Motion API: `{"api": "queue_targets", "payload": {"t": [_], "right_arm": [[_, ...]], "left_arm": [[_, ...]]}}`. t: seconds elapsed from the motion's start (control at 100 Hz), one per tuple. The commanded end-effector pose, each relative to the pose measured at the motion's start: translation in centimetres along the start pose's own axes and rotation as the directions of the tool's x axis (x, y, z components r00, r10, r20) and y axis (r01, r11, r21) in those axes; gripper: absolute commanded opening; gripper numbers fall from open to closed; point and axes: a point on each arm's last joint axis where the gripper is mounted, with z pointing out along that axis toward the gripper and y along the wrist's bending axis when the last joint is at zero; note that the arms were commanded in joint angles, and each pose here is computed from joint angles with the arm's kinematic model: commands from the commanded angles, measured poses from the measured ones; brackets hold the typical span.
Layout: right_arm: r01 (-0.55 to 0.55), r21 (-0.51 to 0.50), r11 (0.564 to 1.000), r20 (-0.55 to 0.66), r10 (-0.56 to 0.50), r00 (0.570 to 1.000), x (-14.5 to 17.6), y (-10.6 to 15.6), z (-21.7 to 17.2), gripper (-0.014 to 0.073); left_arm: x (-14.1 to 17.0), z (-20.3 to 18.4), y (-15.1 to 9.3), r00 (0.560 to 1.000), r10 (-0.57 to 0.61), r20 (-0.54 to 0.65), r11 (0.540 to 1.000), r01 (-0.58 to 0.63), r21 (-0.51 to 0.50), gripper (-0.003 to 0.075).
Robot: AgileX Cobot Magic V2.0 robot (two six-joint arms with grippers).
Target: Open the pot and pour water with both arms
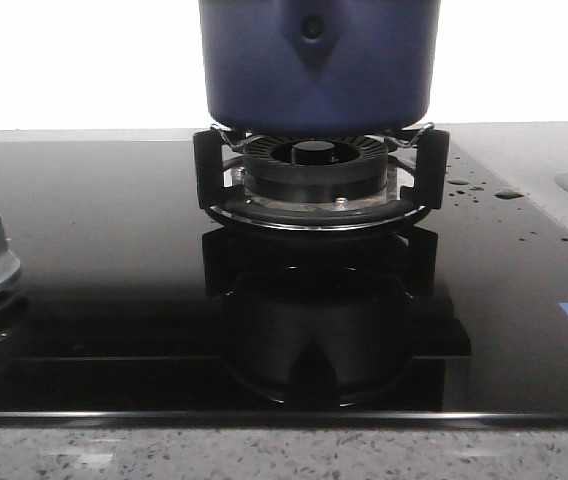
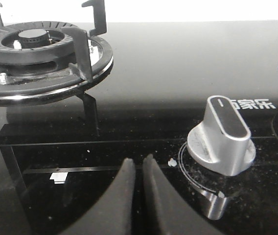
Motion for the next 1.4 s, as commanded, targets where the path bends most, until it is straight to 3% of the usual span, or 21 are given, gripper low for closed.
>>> {"api": "queue_targets", "payload": {"t": [0.0, 0.06, 0.11, 0.19, 0.22, 0.23, 0.24, 0.25, 0.26, 0.33, 0.46, 0.6, 0.84, 1.05, 1.2, 1.39], "right_arm": [[0.025, 0.06, 0.998, -0.001, -0.025, 1.0, 0.4, -0.5, 0.0, -0.0064], [0.012, 0.108, 0.994, -0.008, -0.012, 1.0, 1.4, -0.9, 0.0, -0.0064], [-0.059, 0.132, 0.989, 0.002, 0.059, 0.998, 2.3, -1.0, 0.0, -0.0064], [-0.069, 0.189, 0.98, 0.025, 0.065, 0.998, 3.4, -1.3, -0.2, -0.0064], [-0.026, 0.209, 0.978, 0.019, 0.022, 1.0, 3.6, -1.5, -0.2, -0.0064], [-0.061, 0.223, 0.973, 0.03, 0.056, 0.998, 3.7, -1.6, -0.3, -0.0064], [-0.014, 0.231, 0.973, 0.019, 0.01, 1.0, 3.8, -1.6, -0.4, -0.0064], [-0.049, 0.246, 0.968, 0.022, 0.045, 0.999, 4.0, -1.7, -0.4, -0.0064], [-0.001, 0.254, 0.967, 0.011, -0.002, 1.0, 4.0, -1.8, -0.5, -0.0064], [0.035, 0.312, 0.95, -0.04, -0.023, 0.999, 4.9, -2.2, -0.8, -0.0064], [-0.008, 0.363, 0.932, -0.194, 0.084, 0.977, 7.4, -2.3, -1.6, -0.0064], [-0.005, 0.377, 0.926, -0.243, 0.104, 0.965, 9.7, -1.9, -2.5, -0.0064], [-0.062, 0.368, 0.928, -0.203, 0.145, 0.968, 13.4, -1.0, -3.1, -0.0064], [-0.109, 0.435, 0.894, -0.231, 0.228, 0.946, 14.0, -1.1, -3.7, -0.0064], [-0.059, 0.426, 0.903, -0.237, 0.175, 0.956, 14.0, -1.1, -3.9, -0.0064], [-0.089, 0.426, 0.9, -0.208, 0.193, 0.959, 13.9, -1.0, -4.0, -0.0064]], "left_arm": [[0.9, 0.3, 0.0, 0.999, -0.024, 0.032, 1.0, 0.024, -0.001, -0.002], [0.9, 0.3, 0.0, 0.999, -0.024, 0.032, 1.0, 0.024, -0.001, -0.002], [0.9, 0.3, 0.0, 0.999, -0.024, 0.032, 1.0, 0.024, -0.001, -0.002], [0.9, 0.3, 0.0, 0.999, -0.024, 0.032, 1.0, 0.024, -0.001, -0.002], [0.9, 0.3, 0.0, 0.999, -0.024, 0.032, 1.0, 0.024, -0.001, -0.002], [0.9, 0.3, 0.0, 0.999, -0.024, 0.032, 1.0, 0.024, -0.001, -0.002], [0.9, 0.3, 0.0, 0.999, -0.024, 0.032, 1.0, 0.024, -0.001, -0.002], [0.9, 0.3, 0.0, 0.999, -0.024, 0.032, 1.0, 0.024, -0.001, -0.002], [0.9, 0.3, 0.0, 0.999, -0.024, 0.032, 1.0, 0.024, -0.001, -0.002], [0.9, 0.3, 0.0, 0.999, -0.024, 0.032, 1.0, 0.024, -0.001, -0.002], [0.9, 0.3, 0.0, 0.999, -0.024, 0.032, 1.0, 0.024, -0.001, -0.002], [0.9, 0.3, 0.0, 0.999, -0.024, 0.032, 1.0, 0.024, -0.001, -0.002], [0.9, 0.3, 0.0, 0.999, -0.024, 0.032, 1.0, 0.024, -0.001, -0.002], [0.9, 0.3, 0.0, 0.999, -0.024, 0.032, 1.0, 0.024, -0.001, -0.002], [0.9, 0.3, 0.0, 0.999, -0.024, 0.032, 1.0, 0.024, -0.001, -0.002], [0.9, 0.3, 0.0, 0.999, -0.024, 0.032, 1.0, 0.024, -0.001, -0.002]]}}
